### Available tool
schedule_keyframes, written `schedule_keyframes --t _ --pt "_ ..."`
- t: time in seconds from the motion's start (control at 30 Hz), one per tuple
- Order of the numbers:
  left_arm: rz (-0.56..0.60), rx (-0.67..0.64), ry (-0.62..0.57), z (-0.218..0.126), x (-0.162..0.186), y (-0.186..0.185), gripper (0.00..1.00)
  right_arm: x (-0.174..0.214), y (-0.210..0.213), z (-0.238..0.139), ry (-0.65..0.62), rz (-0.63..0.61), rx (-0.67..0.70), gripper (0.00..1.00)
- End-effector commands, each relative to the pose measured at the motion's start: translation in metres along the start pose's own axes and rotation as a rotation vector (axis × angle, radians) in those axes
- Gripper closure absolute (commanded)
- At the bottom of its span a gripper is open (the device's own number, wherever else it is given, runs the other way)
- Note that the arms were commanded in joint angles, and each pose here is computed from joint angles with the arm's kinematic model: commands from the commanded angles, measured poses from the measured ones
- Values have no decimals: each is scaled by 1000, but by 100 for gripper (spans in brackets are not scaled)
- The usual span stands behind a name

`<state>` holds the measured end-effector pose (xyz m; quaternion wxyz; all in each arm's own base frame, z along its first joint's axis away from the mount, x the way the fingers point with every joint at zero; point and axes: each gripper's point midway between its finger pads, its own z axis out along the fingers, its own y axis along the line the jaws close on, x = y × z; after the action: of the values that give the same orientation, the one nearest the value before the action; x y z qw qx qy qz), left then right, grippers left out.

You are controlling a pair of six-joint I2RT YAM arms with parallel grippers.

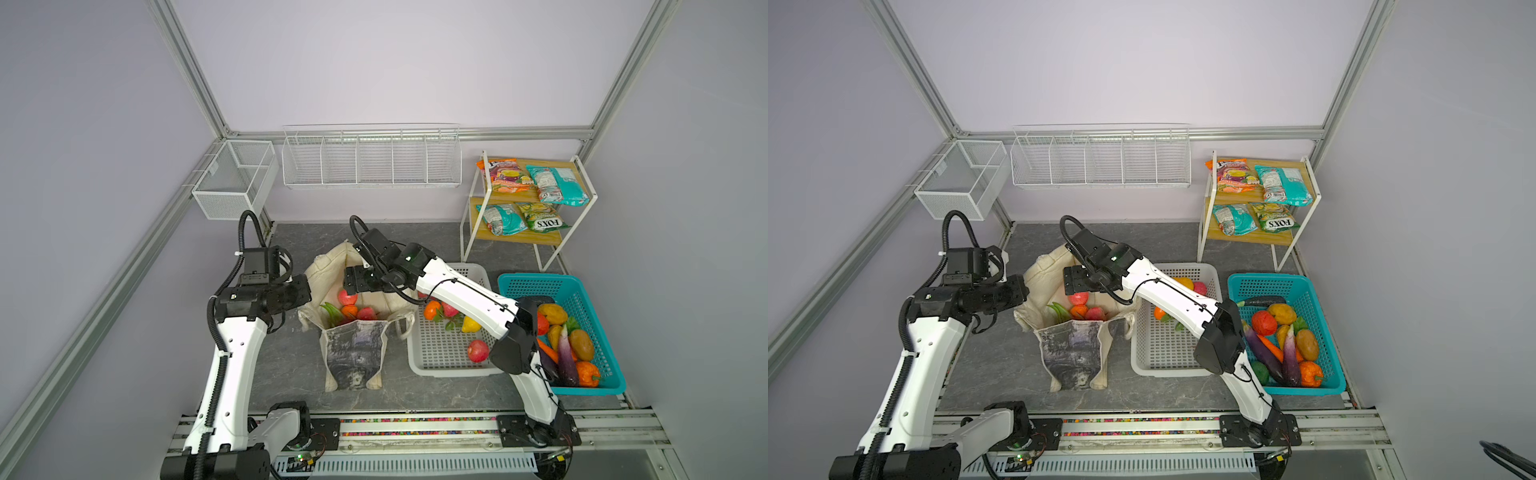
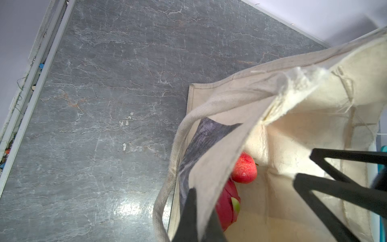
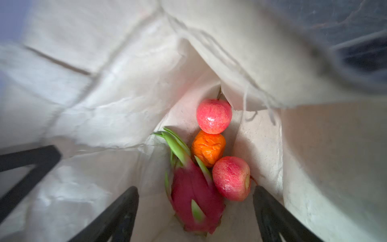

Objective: Place the food into the grocery bag and tie it
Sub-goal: 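Lower the red apple into the tote and open the right gripper, then move the right gripper over the teal vegetable basket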

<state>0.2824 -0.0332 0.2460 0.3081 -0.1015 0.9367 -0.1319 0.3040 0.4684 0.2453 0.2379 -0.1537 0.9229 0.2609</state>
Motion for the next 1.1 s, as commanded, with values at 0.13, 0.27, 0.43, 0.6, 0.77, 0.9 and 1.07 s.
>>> schedule_keyframes --t 0.13,0.27,0.43,0.6,0.77,0.9,1.07 --pt "4 6 -35 -10 -7 -3 100 -38 21 -107 -199 -56 -37 12" --pt "3 6 -36 -10 -8 -2 100 -46 15 -136 -260 -70 -11 12" --pt "4 6 -35 -10 -8 -2 100 -48 -7 -166 -310 -107 85 12" --pt "1 4 -33 -9 -7 -2 100 -43 -50 -194 -361 -158 271 12" --pt "-1 4 -33 -8 -8 -2 100 -28 -120 -214 -325 -117 483 12" --pt "-2 5 -34 -7 -9 -2 100 -3 -187 -227 -225 -20 599 12" --pt "-1 5 -31 -6 -8 -2 100 34 -272 -262 -197 149 751 12"
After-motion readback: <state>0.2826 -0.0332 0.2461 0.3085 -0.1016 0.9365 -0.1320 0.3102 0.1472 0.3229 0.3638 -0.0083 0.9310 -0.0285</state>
